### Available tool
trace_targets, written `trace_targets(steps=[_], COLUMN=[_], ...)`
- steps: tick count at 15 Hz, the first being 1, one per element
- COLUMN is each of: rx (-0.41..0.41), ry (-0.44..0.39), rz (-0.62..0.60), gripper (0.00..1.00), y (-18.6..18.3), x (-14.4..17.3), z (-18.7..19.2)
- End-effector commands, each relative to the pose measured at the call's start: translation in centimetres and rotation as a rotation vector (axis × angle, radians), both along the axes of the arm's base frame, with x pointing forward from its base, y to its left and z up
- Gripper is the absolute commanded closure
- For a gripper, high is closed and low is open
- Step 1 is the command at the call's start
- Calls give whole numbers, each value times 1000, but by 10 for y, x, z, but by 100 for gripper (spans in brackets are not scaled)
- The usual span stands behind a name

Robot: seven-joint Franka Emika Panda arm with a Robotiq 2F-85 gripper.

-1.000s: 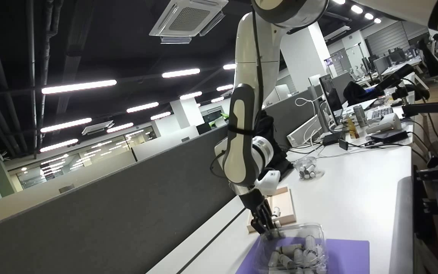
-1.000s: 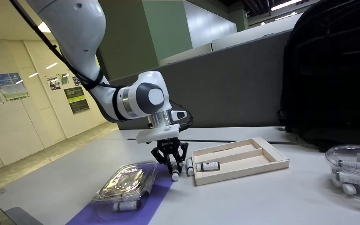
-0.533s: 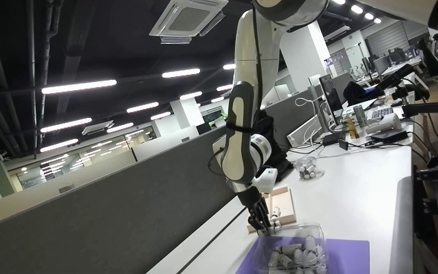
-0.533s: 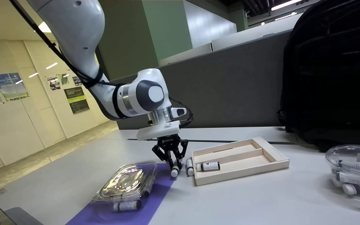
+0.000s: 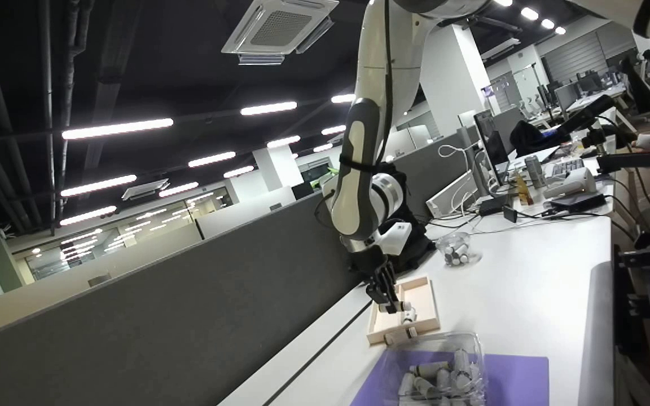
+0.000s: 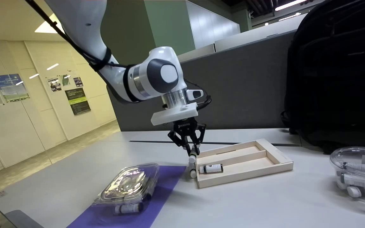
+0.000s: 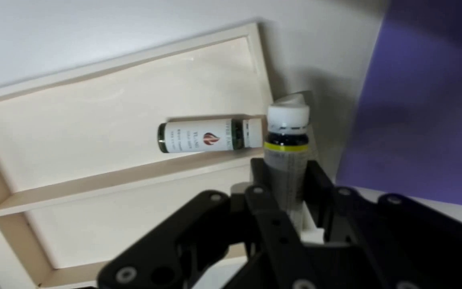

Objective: Pick up one bottle from the placemat and put it on the tray.

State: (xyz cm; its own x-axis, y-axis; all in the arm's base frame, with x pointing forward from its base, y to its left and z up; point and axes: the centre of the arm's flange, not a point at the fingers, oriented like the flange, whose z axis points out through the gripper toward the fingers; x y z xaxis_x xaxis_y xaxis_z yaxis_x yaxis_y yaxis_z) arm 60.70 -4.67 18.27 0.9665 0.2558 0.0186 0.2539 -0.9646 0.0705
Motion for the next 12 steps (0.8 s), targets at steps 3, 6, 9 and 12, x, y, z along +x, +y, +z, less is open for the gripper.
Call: trace_targets(steps=[3, 6, 9, 12], rx=[38, 72, 91, 108], ry=[25, 69, 129, 152], rz=[-1, 75, 159, 148], gripper=[93, 93, 93, 93], y=[-38, -52, -60, -61], x=[28, 42, 50, 58], z=[16, 16, 6, -5])
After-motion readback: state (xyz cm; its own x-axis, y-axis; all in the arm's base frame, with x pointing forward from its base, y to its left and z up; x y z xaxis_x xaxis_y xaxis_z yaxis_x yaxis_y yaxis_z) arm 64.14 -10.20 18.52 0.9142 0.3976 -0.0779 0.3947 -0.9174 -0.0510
